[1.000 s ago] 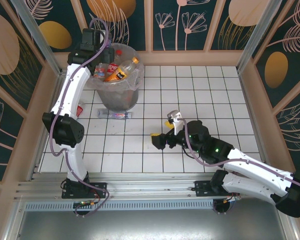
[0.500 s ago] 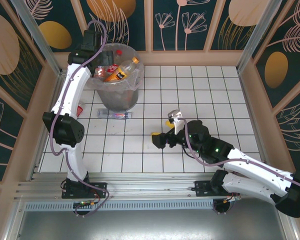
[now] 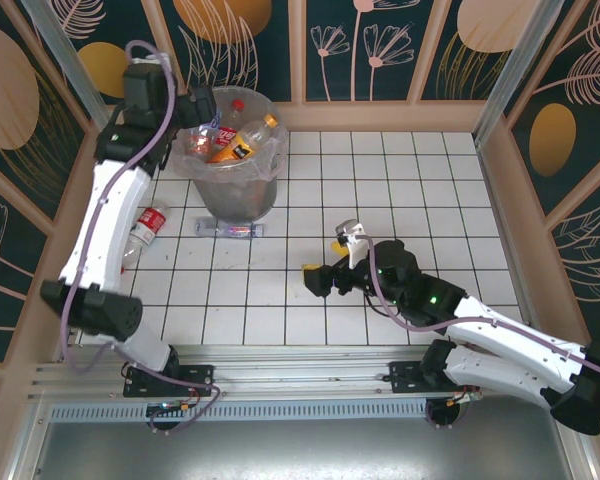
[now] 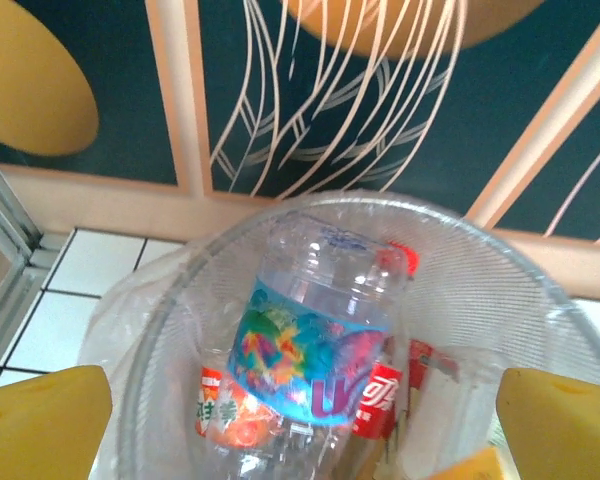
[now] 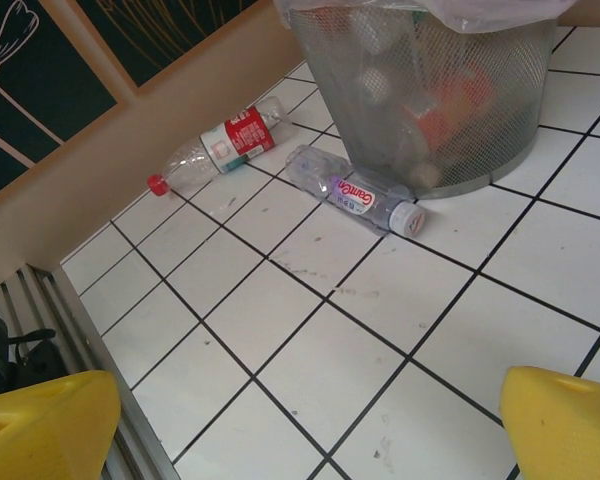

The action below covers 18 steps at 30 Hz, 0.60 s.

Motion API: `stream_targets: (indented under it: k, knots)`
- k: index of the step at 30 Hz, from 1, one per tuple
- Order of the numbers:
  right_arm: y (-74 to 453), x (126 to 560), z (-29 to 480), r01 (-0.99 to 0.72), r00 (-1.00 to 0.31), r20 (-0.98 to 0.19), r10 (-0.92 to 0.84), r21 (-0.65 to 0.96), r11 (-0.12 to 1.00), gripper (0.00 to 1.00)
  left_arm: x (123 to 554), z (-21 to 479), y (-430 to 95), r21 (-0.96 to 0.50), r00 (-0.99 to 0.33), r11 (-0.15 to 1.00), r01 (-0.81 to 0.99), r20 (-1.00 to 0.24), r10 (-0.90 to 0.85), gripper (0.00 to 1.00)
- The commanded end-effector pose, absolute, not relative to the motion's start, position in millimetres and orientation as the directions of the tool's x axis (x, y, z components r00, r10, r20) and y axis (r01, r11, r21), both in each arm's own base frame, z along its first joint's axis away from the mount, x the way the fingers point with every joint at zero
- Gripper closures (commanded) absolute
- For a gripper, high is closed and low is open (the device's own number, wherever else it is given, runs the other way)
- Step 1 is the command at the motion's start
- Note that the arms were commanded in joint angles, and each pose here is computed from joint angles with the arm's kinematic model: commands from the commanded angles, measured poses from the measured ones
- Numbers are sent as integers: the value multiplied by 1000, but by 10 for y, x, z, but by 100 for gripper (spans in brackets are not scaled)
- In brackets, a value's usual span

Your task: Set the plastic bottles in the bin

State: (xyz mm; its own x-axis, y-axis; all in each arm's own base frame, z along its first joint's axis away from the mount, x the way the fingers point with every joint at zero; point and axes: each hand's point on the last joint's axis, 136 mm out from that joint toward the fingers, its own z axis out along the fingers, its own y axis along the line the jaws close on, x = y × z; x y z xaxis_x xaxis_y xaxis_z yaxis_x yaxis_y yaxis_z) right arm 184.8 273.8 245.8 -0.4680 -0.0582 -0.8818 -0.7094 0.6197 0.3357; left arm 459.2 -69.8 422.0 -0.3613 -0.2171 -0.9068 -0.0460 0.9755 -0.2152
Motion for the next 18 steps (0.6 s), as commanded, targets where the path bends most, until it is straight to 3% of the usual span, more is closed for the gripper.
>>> stream_targets:
  k: [1, 6, 11, 18]
  knots:
    - [2775, 1844, 2553, -719, -465, -885, -32, 356, 597, 2, 4440, 4309, -745, -279, -321, 960, -1, -909, -265, 1]
    - [2797, 1810, 2587, -731, -467, -884, -33, 364, 577, 2, 4024, 3919, -808, -262, -397, 962, 72, -893, -213, 1]
    - [2802, 1805, 2565, -733, -469, -882, -33, 369, 572, 2, 3625, 3566, -831, -278, -393, 951, 134, -896, -206, 1]
    - [2856, 1811, 2522, -734, -482, -875, -32, 384, 560, 2, 3438, 2643, -902, -450, -537, 891, 51, -765, -356, 1]
